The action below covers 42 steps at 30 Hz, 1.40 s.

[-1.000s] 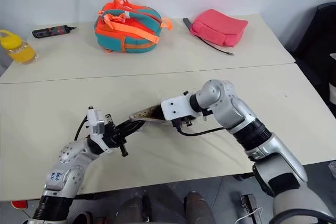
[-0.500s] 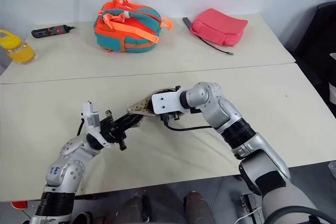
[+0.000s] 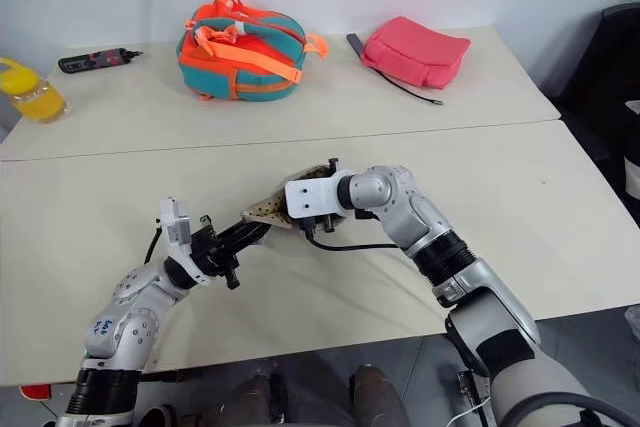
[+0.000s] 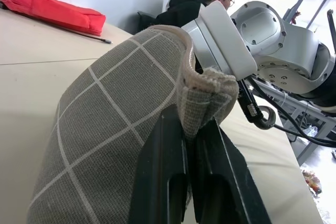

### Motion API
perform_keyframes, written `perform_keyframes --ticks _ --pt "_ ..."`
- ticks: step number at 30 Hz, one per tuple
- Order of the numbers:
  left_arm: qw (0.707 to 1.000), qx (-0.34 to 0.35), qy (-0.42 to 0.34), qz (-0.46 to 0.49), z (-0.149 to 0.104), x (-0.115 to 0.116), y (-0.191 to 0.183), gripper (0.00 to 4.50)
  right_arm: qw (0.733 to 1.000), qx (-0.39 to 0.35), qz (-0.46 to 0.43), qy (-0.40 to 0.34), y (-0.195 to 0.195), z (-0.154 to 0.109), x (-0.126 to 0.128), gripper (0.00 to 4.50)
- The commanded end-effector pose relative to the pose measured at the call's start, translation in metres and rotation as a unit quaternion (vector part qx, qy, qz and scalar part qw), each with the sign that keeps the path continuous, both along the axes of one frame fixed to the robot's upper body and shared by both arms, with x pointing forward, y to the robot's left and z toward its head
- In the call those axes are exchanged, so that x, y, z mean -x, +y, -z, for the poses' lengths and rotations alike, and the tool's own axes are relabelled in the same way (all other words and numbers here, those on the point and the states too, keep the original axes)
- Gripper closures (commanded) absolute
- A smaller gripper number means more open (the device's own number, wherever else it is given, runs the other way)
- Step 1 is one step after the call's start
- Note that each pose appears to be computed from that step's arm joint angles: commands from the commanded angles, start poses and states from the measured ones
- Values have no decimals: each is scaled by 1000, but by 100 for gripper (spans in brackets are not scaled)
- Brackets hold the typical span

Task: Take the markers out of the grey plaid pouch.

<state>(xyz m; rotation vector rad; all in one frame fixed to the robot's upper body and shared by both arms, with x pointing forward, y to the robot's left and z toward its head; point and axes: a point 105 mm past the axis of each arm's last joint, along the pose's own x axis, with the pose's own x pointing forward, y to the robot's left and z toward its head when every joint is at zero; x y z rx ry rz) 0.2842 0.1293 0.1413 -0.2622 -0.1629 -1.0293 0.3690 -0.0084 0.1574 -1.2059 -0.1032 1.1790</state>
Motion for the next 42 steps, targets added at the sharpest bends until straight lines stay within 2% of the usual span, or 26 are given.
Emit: perform_keyframes --ticks 1,6,15,21,27,30,35,39,42 --pt "999 -6 -35 -8 -12 1 8 450 999 -28 0 17 -10 -16 5 399" --pt "997 -27 -57 -44 -14 -6 22 450 996 -53 -41 66 -21 -46 29 399" --pt "993 -53 -88 -54 -13 -13 13 450 991 -88 -66 80 -27 -71 43 399" --pt "980 -92 -132 -118 -21 -24 40 450 963 -228 -93 114 -27 -126 56 399" --pt "976 -109 -142 -125 -25 -23 52 450 963 -268 20 -10 -66 -153 9 399" --pt "978 -104 -136 -120 -24 -18 53 450 971 -211 80 -73 -88 -141 -13 399" --pt "979 -91 -132 -126 -23 -16 51 450 977 -93 160 -106 -122 -76 -44 399" --pt "980 -90 -132 -119 -23 -14 47 450 975 -20 204 -83 -148 -18 -54 399" --pt "980 -91 -131 -119 -22 -14 47 450 977 -16 208 -54 -150 -1 -52 399"
